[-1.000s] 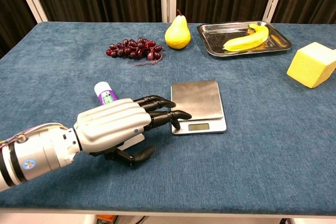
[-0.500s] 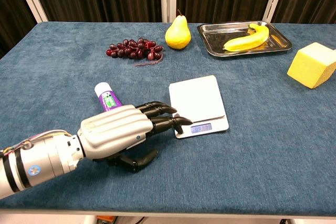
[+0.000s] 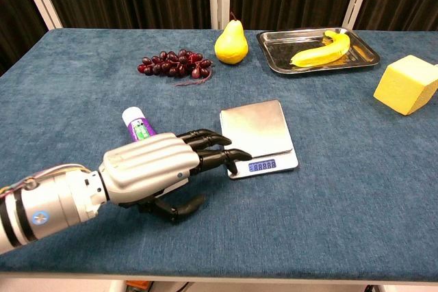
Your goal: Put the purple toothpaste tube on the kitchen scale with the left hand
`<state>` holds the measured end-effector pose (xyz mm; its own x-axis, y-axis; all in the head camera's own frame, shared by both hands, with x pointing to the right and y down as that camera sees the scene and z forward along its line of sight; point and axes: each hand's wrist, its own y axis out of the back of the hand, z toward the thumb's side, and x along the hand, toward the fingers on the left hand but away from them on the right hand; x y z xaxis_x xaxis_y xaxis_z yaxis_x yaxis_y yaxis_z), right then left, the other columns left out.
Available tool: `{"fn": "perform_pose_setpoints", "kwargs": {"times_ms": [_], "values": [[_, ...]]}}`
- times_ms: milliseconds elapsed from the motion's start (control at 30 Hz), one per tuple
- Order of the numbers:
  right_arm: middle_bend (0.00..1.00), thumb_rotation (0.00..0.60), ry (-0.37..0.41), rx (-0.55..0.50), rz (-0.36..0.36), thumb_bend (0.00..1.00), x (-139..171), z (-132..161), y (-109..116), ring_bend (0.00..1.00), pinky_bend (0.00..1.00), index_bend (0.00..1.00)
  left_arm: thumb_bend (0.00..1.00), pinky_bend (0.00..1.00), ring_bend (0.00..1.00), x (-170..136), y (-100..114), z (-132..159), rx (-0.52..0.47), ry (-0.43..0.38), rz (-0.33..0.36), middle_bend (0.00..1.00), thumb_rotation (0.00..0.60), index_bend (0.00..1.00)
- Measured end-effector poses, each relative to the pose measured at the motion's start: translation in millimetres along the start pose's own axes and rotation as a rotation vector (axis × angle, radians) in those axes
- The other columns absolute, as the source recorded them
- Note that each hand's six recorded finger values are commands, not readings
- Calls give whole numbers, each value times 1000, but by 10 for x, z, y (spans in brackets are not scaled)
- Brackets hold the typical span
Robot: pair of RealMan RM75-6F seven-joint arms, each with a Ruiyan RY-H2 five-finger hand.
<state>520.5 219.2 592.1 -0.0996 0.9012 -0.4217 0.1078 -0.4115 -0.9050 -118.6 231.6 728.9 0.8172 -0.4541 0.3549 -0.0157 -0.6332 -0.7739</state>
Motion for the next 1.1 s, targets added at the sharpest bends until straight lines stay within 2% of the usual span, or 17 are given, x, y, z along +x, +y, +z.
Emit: {"fn": "perform_pose_setpoints", "kwargs": {"times_ms": [233, 400, 567, 767, 933, 1100], "values": [[0, 600, 8, -2, -1, 295, 2, 17, 6, 0, 0, 0, 543, 0, 0, -121, 486, 50, 29, 1, 106, 177, 600, 54], [0, 600, 15, -2, -7, 295, 15, 33, 19, 0, 0, 0, 532, 1, 0, -289, 767, -124, 50, 81, 147, 164, 600, 54], [0, 600, 13, -1, -9, 295, 22, 28, 31, 0, 0, 0, 518, 25, 0, -511, 681, -426, 66, 189, 77, 138, 600, 51], [0, 600, 23, 5, -2, 295, 3, 61, 13, 0, 0, 0, 518, 30, 0, -745, 583, -745, 151, 249, -6, 127, 600, 49], [0, 600, 31, 6, 1, 295, -21, 107, 4, 0, 0, 0, 518, 18, 0, -791, 525, -808, 224, 224, -51, 109, 600, 47], [0, 600, 38, 8, -5, 295, -13, 137, 21, 0, 0, 0, 518, 10, 0, -745, 389, -873, 284, 194, -126, 88, 600, 36]]}}
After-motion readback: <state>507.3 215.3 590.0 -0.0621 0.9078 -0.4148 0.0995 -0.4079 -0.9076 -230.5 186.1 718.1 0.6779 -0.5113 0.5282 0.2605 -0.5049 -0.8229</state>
